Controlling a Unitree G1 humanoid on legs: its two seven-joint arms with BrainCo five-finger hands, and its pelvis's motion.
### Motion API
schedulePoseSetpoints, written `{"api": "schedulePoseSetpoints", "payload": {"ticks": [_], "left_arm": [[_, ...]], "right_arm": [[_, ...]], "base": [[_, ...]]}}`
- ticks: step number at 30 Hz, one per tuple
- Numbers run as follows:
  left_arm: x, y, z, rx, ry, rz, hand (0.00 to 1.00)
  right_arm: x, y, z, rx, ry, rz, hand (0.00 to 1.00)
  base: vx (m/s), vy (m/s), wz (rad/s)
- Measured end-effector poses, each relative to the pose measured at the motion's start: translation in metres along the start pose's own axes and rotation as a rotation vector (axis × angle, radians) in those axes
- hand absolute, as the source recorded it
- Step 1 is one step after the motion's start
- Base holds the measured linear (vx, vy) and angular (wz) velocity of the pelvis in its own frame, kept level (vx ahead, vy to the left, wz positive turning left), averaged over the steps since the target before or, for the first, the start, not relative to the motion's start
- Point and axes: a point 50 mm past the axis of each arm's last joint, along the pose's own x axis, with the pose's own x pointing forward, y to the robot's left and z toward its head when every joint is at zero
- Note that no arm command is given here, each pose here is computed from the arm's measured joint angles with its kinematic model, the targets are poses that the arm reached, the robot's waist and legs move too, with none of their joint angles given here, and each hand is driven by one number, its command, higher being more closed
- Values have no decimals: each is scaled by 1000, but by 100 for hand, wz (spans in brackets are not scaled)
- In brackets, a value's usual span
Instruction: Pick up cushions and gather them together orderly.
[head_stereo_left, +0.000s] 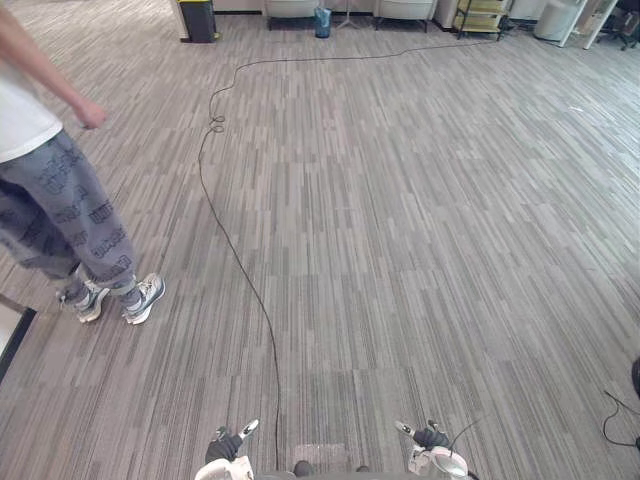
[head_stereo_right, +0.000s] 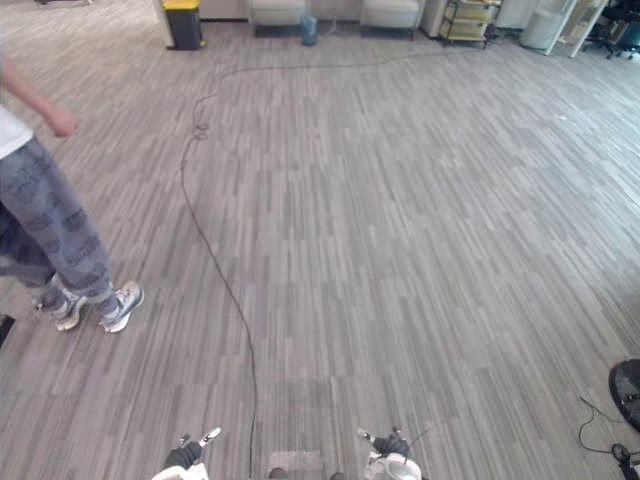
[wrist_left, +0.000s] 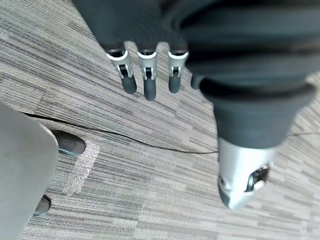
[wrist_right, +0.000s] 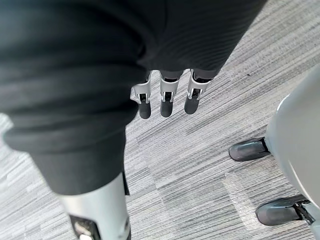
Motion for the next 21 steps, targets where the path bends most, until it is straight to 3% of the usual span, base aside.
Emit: {"api": "schedulePoseSetpoints", "payload": {"ticks": [9,21], "left_arm": [[3,-3,33,-97,-123,-5,0],[4,-5,40,-50,-140,-23,0]], "right_arm": [[0,6,14,34,-57,1,0],[-3,9,0,-23,-22,19,0]], "base": [[110,-23,18],[508,274,-17]]}}
